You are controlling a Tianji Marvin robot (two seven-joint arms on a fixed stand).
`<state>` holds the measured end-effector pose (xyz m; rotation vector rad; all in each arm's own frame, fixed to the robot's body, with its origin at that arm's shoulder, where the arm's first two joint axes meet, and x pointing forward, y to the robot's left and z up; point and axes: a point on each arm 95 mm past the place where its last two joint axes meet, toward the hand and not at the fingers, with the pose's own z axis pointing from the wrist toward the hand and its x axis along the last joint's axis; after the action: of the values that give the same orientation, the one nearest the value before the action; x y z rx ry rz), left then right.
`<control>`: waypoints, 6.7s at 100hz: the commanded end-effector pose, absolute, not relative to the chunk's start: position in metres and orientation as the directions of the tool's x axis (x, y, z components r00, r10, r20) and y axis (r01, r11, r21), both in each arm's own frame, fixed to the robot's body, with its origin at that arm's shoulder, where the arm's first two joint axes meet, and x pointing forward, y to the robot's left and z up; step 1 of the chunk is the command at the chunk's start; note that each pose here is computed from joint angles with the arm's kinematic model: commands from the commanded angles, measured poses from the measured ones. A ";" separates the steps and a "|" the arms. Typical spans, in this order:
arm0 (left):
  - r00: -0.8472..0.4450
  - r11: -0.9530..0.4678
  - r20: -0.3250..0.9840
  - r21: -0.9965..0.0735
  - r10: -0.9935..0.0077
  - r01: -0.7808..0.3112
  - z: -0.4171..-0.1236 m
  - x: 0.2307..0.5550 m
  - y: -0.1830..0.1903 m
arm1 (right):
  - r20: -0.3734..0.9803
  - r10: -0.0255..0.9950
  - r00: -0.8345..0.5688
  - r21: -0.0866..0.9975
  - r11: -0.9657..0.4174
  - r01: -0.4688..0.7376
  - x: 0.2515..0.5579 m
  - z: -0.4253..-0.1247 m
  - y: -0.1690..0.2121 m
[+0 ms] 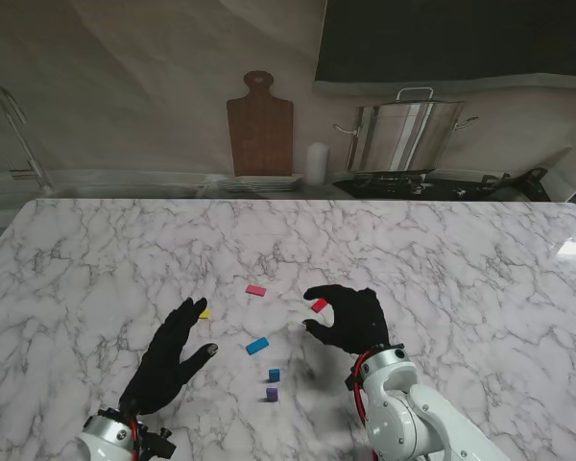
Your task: Arrange dominoes in a row
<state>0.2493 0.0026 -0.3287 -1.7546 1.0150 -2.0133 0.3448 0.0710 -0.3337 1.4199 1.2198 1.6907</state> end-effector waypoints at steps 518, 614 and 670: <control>-0.200 -0.692 0.746 -0.665 -0.636 -0.280 -0.338 0.255 -0.002 | -0.046 0.888 -0.458 0.994 0.084 0.063 0.460 -0.401 0.068; -0.206 -0.697 0.748 -0.663 -0.630 -0.274 -0.336 0.253 -0.001 | 0.316 0.865 -0.389 0.945 -0.251 0.209 0.419 -0.364 0.084; -0.209 -0.699 0.749 -0.663 -0.629 -0.269 -0.335 0.253 -0.001 | 0.511 0.815 -0.272 0.853 -0.444 0.273 0.391 -0.365 0.096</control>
<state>0.2547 0.0017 -0.3346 -1.7799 1.0463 -1.9876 0.3994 0.0901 -0.3630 1.5474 1.3430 1.7518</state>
